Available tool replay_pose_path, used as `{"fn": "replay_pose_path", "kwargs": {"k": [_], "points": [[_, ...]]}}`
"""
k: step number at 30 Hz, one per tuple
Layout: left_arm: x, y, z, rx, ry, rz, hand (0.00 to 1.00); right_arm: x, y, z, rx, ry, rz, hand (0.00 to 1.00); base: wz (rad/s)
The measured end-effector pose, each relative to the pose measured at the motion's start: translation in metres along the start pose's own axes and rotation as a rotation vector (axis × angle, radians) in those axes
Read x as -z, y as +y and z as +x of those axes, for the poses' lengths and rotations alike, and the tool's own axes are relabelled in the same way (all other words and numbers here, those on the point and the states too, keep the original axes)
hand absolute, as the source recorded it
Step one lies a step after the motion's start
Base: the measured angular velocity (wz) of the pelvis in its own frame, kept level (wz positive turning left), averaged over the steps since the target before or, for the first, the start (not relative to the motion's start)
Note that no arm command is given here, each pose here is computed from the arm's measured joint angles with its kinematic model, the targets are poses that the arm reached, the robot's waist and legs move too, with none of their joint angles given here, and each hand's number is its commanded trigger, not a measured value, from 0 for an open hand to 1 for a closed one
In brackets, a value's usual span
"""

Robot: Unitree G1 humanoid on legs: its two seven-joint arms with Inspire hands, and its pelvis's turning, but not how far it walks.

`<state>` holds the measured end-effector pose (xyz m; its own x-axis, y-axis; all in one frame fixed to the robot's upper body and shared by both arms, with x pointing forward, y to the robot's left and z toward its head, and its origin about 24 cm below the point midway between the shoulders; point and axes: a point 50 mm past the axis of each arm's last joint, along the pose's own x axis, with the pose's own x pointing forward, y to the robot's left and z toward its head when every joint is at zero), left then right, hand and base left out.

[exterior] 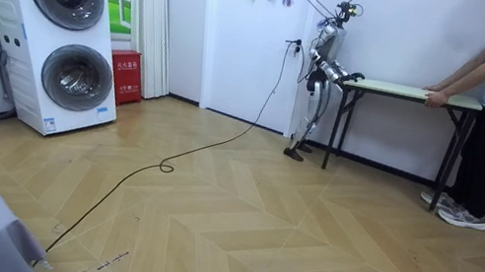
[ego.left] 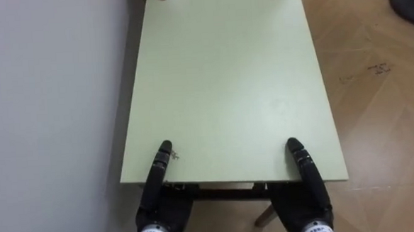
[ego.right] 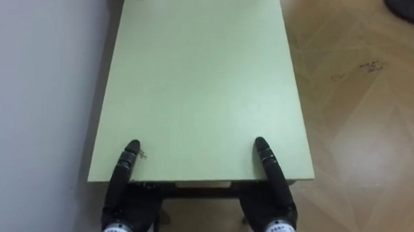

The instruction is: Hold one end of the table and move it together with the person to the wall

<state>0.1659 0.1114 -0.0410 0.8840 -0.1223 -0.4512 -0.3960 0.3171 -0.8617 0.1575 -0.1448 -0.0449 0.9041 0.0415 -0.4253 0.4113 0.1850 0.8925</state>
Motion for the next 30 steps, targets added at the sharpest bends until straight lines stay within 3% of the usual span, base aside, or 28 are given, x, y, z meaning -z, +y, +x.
{"fn": "replay_pose_path", "kwargs": {"k": [11, 17, 21, 25, 26, 27, 29, 30], "points": [[-0.004, 0.009, 0.001, -0.039, 0.003, 0.016, 1.00, 0.006, -0.006, 0.005, 0.025, 0.014, -0.020, 1.00, 0.06], [-0.001, 0.016, 0.003, -0.067, 0.018, 0.042, 0.85, 0.007, -0.011, 0.007, 0.040, 0.029, -0.048, 1.00, -0.04], [-0.001, 0.022, 0.003, -0.076, 0.014, 0.067, 0.67, 0.009, -0.013, 0.007, 0.044, 0.035, -0.067, 1.00, -0.03], [-0.004, 0.029, 0.002, -0.040, 0.059, 0.365, 0.53, 0.009, -0.016, 0.008, 0.041, 0.042, -0.080, 1.00, -0.01], [-0.006, 0.028, 0.002, -0.011, 0.071, 0.456, 0.38, 0.009, -0.016, 0.008, 0.041, 0.048, -0.085, 1.00, -0.04], [-0.006, 0.027, 0.004, 0.010, 0.083, 0.518, 0.25, 0.009, -0.016, 0.008, 0.041, 0.048, -0.089, 0.76, 0.00], [-0.005, 0.027, 0.004, 0.019, 0.102, 0.572, 0.12, 0.008, -0.016, 0.009, 0.042, 0.046, -0.093, 0.48, 0.00], [-0.005, 0.027, 0.004, 0.025, 0.109, 0.586, 0.05, 0.008, -0.016, 0.009, 0.042, 0.046, -0.094, 0.14, 0.00]]}}
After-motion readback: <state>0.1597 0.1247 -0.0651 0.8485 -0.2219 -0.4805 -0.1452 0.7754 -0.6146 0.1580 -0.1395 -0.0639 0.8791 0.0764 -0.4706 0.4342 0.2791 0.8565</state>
